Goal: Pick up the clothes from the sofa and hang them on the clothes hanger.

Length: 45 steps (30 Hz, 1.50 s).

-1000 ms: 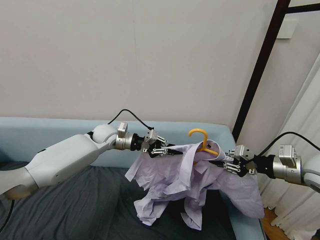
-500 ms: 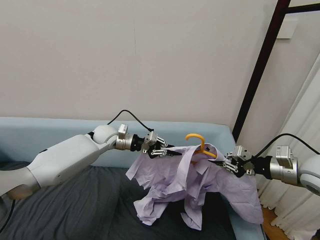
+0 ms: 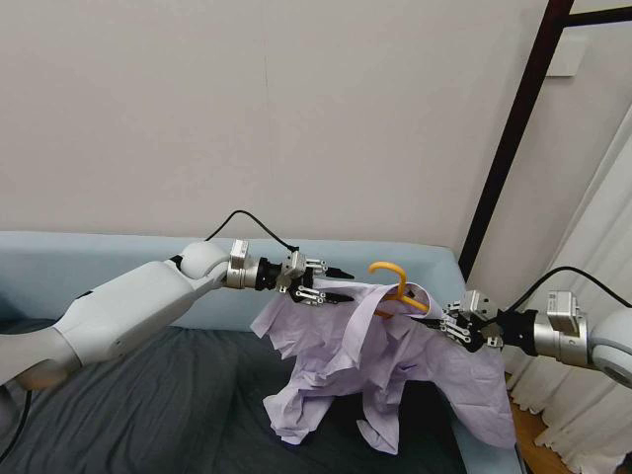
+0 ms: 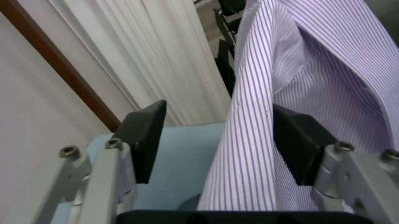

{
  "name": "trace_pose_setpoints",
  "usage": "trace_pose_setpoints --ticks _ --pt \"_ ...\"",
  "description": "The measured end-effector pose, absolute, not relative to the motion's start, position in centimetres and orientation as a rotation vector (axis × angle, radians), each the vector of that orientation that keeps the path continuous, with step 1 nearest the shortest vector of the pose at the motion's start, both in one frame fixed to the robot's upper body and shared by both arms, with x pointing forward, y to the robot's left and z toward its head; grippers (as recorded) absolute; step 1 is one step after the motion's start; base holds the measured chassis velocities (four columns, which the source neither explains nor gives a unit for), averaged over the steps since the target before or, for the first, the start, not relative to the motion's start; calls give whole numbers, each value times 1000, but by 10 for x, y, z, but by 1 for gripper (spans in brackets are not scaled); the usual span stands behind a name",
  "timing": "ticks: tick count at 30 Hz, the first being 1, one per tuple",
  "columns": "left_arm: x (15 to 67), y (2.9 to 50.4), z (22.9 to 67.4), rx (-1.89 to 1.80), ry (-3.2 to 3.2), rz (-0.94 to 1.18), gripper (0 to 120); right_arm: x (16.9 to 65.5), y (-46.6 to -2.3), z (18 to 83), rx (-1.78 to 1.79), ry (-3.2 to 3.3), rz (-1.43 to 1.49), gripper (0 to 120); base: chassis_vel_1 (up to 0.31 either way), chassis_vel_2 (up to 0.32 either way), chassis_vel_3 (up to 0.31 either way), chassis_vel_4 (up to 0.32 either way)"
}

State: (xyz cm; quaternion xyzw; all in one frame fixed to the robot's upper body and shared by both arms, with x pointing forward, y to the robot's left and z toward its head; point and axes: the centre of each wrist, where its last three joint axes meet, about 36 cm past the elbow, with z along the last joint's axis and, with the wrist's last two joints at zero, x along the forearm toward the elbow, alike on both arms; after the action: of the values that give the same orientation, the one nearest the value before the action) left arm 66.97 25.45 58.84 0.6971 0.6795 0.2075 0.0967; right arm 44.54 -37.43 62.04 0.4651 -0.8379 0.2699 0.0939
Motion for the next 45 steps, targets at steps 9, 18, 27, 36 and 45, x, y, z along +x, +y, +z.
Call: trace_pose_setpoints --ticks 9,18,27,36,45 --pt "676 268 607 1917 2051 592 99 451 -386 626 1269 -2520 697 3 0 0 0 0" --pt "667 271 616 1711 2089 528 100 451 -388 633 1011 -2547 550 3 0 0 0 0" --pt "610 256 579 1441 2250 362 100 452 -383 653 841 -2592 433 3 0 0 0 0" --pt "529 215 529 1198 2454 132 100 436 -357 672 744 -2630 332 3 0 0 0 0" --pt "459 177 483 1067 2577 61 100 421 -328 684 604 -2612 250 3 0 0 0 0"
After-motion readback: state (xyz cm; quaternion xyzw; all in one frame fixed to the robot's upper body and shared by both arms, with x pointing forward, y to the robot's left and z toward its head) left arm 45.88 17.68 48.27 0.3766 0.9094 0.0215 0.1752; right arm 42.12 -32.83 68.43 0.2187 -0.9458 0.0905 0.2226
